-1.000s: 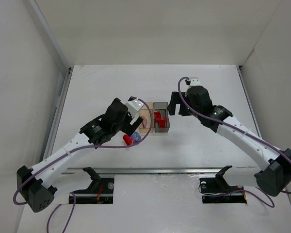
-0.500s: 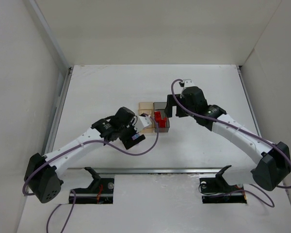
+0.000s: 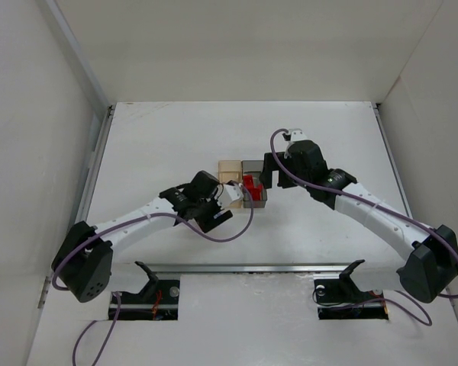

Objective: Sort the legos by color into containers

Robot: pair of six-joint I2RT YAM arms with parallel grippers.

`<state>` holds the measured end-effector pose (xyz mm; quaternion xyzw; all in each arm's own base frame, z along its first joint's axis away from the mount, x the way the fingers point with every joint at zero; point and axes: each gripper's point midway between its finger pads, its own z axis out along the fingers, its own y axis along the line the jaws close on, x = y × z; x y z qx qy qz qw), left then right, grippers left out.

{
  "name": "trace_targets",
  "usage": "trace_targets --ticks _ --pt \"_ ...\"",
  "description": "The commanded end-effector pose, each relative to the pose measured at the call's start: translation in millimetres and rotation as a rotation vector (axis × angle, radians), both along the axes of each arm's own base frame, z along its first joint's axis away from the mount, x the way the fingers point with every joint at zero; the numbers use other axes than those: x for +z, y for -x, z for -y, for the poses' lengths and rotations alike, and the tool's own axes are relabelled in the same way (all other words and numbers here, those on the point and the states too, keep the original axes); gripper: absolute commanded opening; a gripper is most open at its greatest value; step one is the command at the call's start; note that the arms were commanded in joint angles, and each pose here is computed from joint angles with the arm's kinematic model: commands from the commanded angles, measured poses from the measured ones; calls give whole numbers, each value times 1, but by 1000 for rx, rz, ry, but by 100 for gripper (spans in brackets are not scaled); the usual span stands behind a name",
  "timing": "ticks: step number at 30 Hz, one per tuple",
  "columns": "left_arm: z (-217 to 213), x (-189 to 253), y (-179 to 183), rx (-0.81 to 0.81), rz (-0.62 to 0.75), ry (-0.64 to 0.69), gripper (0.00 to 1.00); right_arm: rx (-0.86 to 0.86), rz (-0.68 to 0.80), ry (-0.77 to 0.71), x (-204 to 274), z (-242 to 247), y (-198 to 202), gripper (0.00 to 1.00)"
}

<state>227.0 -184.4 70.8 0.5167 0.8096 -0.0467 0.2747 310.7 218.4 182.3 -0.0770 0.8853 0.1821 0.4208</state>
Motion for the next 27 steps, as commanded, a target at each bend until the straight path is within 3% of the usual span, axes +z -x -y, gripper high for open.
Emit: trace_targets --ticks 1,9,12,14,17,19,20,25,27 --pt "8 -4 -6 33 -3 35 74 8 52 -48 17 -7 -3 100" --pt "-7 -22 5 14 -60 -20 63 1 55 -44 17 -6 -4 100" --pt "-6 -22 6 9 -66 -14 48 1 47 -39 13 -6 -5 100" --pt "-6 -25 7 9 -73 -20 32 1 47 -38 13 -6 -5 100" --pt "-5 -24 4 14 -78 -14 21 -7 50 -34 13 -5 -6 100" --pt "-2 -21 3 9 -76 -2 4 -7 50 -34 13 -5 -6 100" --pt "0 -15 0 9 -61 11 0 -7 50 -34 13 -5 -6 100" --pt "-12 -2 8 25 -53 2 0 18 49 -54 18 -11 -4 100" --pt "-14 24 5 12 25 38 0 57 61 -53 23 -14 -3 100"
